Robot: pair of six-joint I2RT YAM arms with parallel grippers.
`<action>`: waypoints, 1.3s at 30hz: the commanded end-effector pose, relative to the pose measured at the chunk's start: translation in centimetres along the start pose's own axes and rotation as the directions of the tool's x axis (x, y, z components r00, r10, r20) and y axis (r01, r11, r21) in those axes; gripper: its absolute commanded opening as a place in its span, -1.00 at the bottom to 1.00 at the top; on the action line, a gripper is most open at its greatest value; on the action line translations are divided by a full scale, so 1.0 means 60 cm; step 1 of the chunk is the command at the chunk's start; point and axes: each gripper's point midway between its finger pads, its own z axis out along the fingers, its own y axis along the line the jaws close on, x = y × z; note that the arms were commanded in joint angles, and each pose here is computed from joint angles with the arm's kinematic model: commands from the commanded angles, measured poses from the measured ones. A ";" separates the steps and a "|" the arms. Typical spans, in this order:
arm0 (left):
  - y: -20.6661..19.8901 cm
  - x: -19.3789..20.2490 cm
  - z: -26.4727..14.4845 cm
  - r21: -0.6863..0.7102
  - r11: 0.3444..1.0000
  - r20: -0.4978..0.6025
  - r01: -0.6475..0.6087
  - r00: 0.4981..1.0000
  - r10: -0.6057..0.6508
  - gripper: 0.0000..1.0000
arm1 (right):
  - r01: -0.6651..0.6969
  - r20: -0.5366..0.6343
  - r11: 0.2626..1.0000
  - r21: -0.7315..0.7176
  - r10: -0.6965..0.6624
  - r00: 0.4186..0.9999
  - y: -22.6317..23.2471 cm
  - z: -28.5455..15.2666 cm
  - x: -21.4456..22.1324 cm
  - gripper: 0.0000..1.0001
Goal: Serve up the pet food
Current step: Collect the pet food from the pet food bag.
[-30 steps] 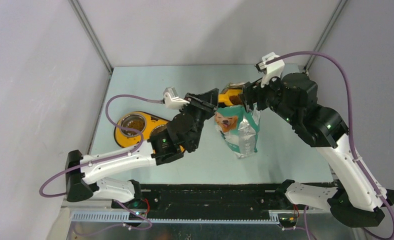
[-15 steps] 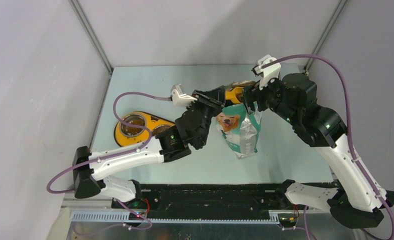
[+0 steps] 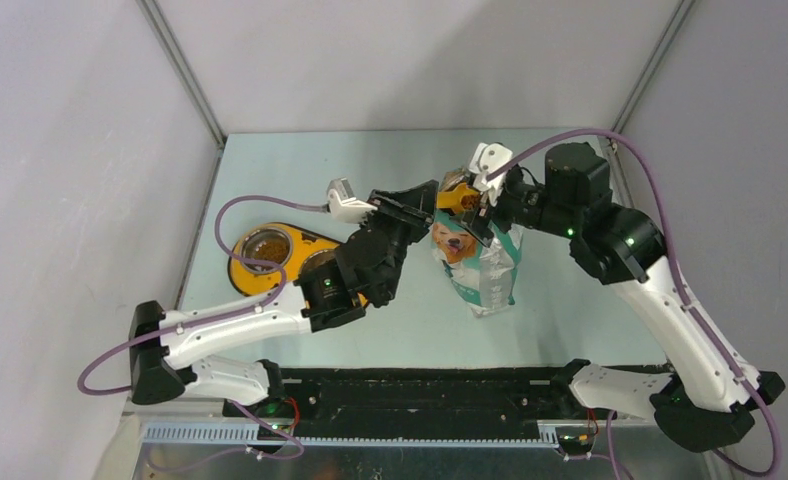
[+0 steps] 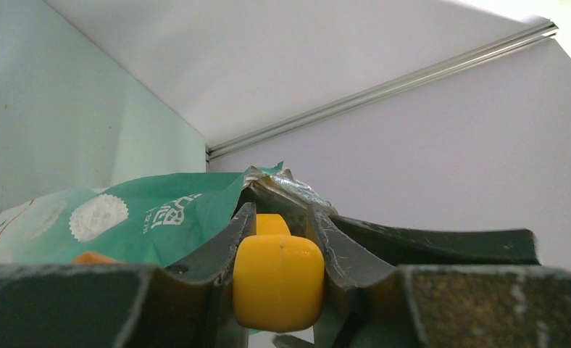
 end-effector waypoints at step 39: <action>0.023 0.019 -0.105 0.181 0.974 -0.561 -0.140 0.798 0.219 -1.00 | 0.355 0.049 0.861 -0.366 -0.362 0.931 0.017 0.035 0.030 -0.99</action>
